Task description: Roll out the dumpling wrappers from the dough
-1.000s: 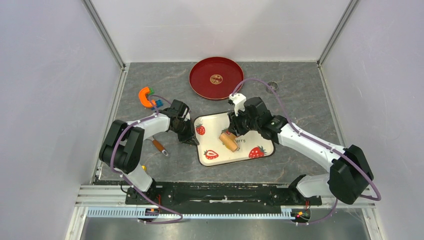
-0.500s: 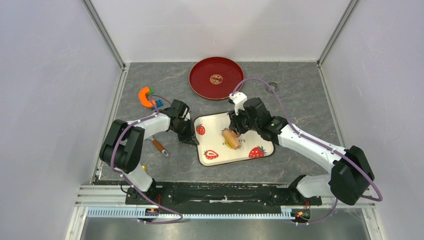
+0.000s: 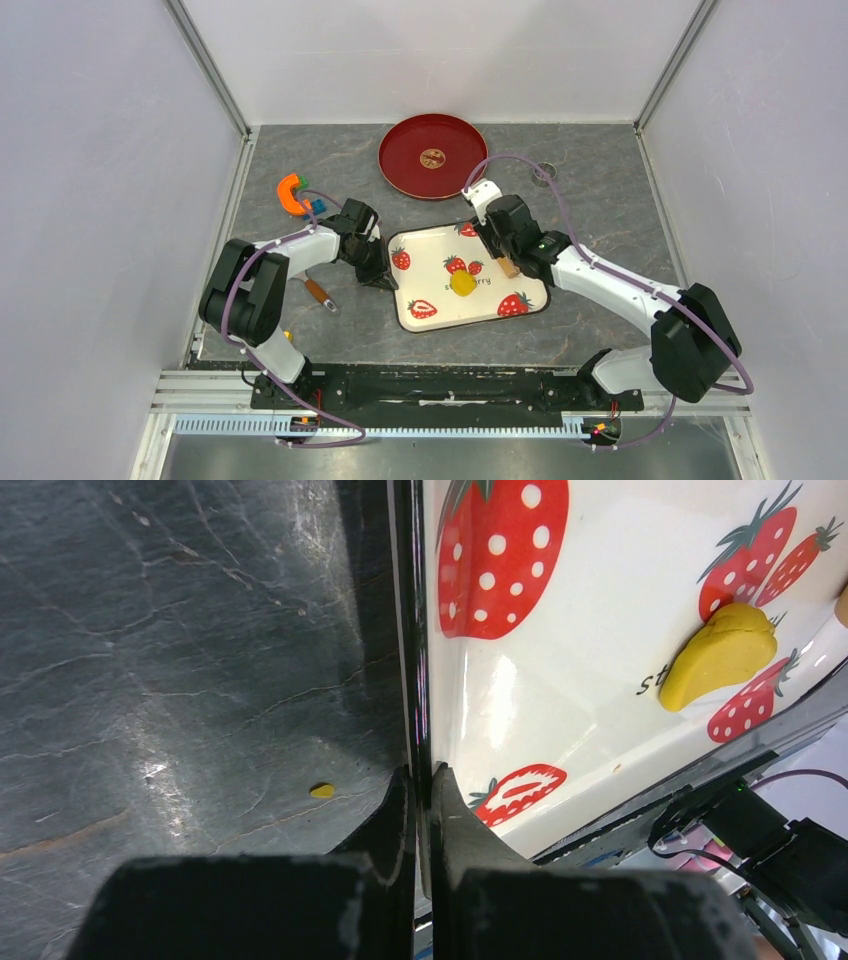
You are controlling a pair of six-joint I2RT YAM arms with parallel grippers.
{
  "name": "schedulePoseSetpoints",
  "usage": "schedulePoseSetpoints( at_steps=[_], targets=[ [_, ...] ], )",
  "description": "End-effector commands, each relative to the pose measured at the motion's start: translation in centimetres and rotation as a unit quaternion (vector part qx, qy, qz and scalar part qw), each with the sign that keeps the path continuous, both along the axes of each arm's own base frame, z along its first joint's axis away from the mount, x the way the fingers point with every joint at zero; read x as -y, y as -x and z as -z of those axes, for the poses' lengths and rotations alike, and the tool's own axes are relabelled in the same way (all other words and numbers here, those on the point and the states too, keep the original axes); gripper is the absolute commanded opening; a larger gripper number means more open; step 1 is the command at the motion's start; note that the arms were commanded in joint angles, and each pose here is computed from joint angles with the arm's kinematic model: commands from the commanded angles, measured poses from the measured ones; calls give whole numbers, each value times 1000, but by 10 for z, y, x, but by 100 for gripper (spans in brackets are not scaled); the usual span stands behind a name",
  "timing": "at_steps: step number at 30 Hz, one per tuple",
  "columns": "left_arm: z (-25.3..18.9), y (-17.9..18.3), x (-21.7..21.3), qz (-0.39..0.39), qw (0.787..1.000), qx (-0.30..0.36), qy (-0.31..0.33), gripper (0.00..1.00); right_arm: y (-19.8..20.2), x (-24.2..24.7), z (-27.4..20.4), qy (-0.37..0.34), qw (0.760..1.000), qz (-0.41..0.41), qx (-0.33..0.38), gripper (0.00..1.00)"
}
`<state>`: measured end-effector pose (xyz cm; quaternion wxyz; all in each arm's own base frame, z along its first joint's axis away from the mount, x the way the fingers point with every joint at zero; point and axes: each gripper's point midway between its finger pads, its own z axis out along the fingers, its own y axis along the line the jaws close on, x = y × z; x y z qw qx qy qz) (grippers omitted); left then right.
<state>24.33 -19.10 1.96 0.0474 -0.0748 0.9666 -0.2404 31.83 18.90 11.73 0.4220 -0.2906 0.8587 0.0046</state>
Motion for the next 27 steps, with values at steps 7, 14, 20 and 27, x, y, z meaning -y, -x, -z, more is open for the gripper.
schedulePoseSetpoints(
  at_steps=[7,14,20,27],
  targets=[
    [12,6,-15,16,999,-4,-42,2,50,26,51,53,991,-7,-120,0],
    [13,8,-15,18,999,-7,-41,2,35,-30,-25,-104,991,-42,-78,0],
    [11,6,-15,18,999,-4,-39,2,23,-55,-76,-172,982,-57,-47,0],
    [11,6,-14,21,999,-5,-37,2,20,-70,-74,-191,978,-75,-48,0]
  ],
)
